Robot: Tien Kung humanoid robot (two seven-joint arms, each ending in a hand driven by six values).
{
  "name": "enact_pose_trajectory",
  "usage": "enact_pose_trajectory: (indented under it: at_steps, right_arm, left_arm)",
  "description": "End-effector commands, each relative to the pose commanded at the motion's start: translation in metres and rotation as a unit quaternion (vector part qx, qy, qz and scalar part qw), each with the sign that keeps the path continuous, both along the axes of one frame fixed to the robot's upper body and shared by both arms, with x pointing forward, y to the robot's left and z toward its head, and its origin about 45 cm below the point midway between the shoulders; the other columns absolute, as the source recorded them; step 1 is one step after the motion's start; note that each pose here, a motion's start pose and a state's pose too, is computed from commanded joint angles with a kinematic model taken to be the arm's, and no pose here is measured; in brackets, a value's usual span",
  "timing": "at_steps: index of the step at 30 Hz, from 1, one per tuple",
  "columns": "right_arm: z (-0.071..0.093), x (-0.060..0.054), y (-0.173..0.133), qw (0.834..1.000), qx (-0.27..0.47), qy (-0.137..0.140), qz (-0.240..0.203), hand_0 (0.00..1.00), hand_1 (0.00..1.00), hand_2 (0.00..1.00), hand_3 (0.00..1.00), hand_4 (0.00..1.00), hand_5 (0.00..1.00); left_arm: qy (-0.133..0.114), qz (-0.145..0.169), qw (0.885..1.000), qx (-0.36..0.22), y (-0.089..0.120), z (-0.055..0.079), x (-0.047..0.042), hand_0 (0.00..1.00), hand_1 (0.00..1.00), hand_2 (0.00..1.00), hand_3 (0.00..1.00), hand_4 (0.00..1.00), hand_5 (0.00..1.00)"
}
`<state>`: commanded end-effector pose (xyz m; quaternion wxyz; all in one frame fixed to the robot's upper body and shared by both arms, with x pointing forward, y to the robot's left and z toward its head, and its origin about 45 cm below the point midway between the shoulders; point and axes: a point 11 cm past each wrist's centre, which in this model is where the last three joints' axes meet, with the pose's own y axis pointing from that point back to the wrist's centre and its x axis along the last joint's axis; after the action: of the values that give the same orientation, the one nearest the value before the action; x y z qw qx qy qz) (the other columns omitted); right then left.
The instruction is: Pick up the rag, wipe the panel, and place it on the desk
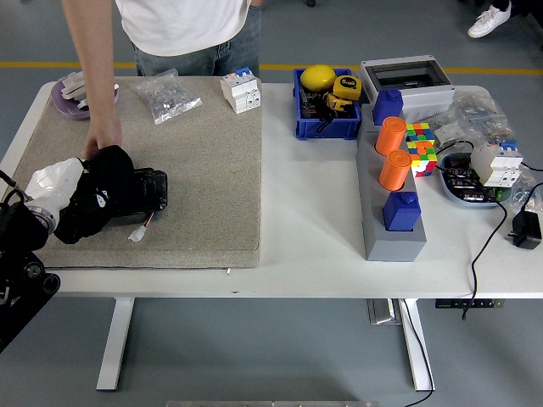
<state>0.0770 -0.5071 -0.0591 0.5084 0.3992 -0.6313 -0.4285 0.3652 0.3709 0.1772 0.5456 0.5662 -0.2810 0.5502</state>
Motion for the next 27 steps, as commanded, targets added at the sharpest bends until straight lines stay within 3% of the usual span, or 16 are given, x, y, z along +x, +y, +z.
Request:
enact_pose_trajectory:
  at_steps: [12,27]
  right_arm:
    - [0.000,-0.001,0.000,1.000,0.000,0.001,0.000,0.676,0.652,0.700,0.652,0.998,0.472]
    - [0.000,-0.004,-0.001,1.000,0.002,0.005,0.001,0.677,0.652,0.700,0.651,0.998,0.474]
  left_arm:
    - [0.005,0.049,0.999,0.018,0.042,-0.001,-0.0120,0.194,0.176,0.543,0.561,0.545,0.097]
    - [0.004,0.097,0.995,0.029,0.078,0.001,-0.0225,0.194,0.177,0.543,0.561,0.549,0.101]
